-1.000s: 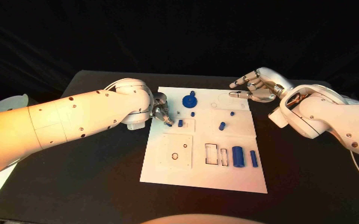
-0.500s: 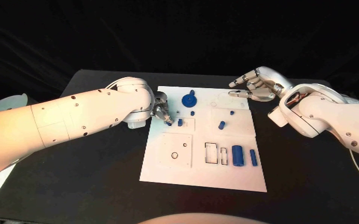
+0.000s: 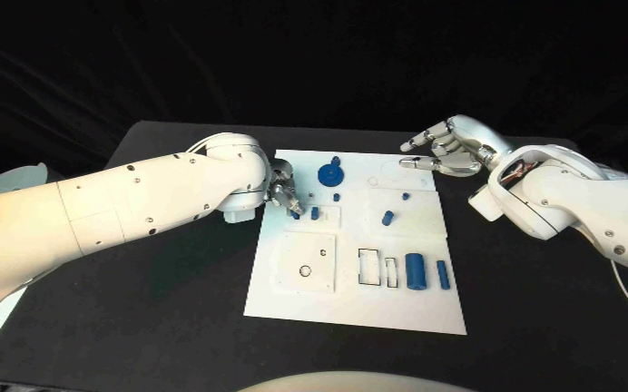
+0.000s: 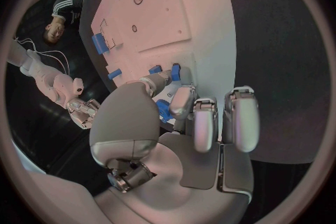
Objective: Assemble the parts on the task board
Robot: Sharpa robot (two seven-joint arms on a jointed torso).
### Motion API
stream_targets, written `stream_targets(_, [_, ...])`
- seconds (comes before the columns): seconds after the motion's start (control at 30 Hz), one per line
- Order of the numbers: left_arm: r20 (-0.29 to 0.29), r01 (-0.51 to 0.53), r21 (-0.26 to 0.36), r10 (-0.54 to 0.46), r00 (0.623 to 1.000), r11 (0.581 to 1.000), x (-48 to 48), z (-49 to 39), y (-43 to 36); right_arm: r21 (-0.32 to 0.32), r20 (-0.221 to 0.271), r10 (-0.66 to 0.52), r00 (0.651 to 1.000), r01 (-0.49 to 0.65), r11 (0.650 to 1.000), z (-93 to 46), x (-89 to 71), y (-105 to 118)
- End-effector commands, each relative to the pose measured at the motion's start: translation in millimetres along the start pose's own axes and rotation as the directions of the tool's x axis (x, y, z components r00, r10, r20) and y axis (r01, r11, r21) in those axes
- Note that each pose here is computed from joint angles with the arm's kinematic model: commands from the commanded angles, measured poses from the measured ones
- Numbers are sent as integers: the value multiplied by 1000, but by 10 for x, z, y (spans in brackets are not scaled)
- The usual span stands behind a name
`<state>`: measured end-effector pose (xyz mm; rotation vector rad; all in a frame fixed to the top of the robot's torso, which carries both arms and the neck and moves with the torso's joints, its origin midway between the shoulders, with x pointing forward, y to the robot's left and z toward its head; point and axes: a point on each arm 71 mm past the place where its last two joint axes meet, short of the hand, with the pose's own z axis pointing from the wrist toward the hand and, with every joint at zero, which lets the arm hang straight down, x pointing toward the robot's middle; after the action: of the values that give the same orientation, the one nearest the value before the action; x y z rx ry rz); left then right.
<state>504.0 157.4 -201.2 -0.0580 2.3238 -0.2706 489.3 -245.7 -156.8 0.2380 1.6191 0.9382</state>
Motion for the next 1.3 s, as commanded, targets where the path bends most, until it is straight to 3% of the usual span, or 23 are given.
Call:
stream_targets(0.03, [-75, -18, 9, 18, 997, 1000, 130, 32, -25, -9, -15, -1, 1000, 1, 1000, -1, 16, 10])
stream_targets(0.83, [-50, 5, -10, -6, 999, 1000, 91, 56, 21, -8, -11, -1, 1000, 1, 1000, -6, 8, 5])
stream_targets(1.3, [10, 74, -4, -74, 997, 997, 35, -4, 104, -7, -12, -2, 1000, 2, 1000, -7, 5, -2])
